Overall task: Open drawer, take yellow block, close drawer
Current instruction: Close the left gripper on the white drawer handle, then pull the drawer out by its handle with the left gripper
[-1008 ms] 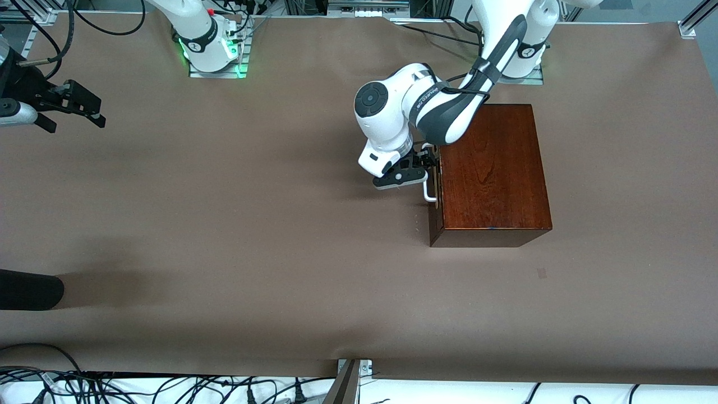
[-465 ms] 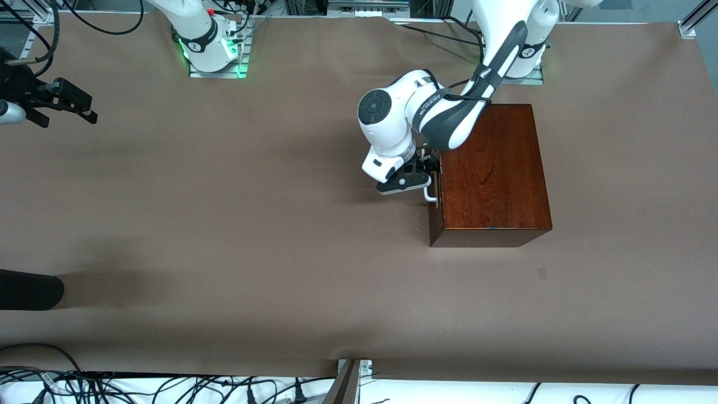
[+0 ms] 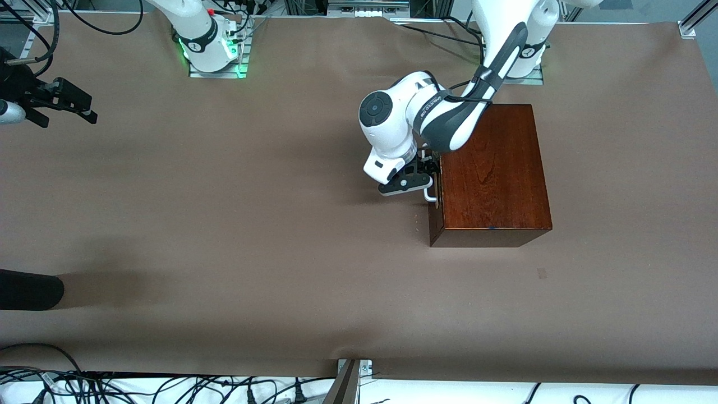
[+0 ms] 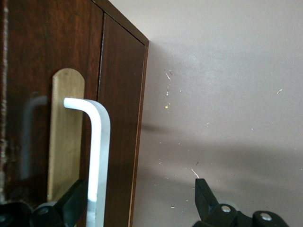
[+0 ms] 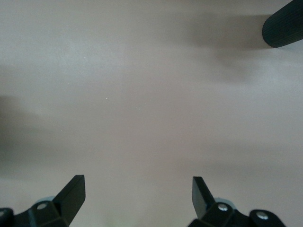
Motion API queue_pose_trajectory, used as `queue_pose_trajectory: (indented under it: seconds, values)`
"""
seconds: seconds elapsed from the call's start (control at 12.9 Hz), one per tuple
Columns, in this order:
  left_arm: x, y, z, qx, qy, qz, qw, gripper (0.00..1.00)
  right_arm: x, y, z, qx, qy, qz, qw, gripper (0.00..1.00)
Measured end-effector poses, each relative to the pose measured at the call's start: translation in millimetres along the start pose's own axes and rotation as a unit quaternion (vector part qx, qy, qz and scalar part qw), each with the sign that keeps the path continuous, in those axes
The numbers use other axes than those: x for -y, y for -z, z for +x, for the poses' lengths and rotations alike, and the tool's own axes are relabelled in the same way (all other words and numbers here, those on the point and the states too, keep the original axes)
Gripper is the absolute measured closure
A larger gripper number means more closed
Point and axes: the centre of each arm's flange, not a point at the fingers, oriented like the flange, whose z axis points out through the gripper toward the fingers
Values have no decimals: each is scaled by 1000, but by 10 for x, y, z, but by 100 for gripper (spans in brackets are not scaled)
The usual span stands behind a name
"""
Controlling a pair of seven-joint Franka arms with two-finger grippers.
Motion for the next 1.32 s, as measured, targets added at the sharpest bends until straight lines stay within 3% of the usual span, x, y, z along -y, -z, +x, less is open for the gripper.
queue_pose_trajectory:
  seconds: [0.39,0.93,1.32]
  values:
    - [-40,-58,-4,0,9,-4,1000,0,88,-3,21,-3,8,-1,1000,0]
    - [-130,-10,6,21,37,-54,998,0,88,-47,56,-2,8,-2,1000,0]
    - [-295,77,-45,13,41,-75,996,0,90,-89,80,1,8,-2,1000,0]
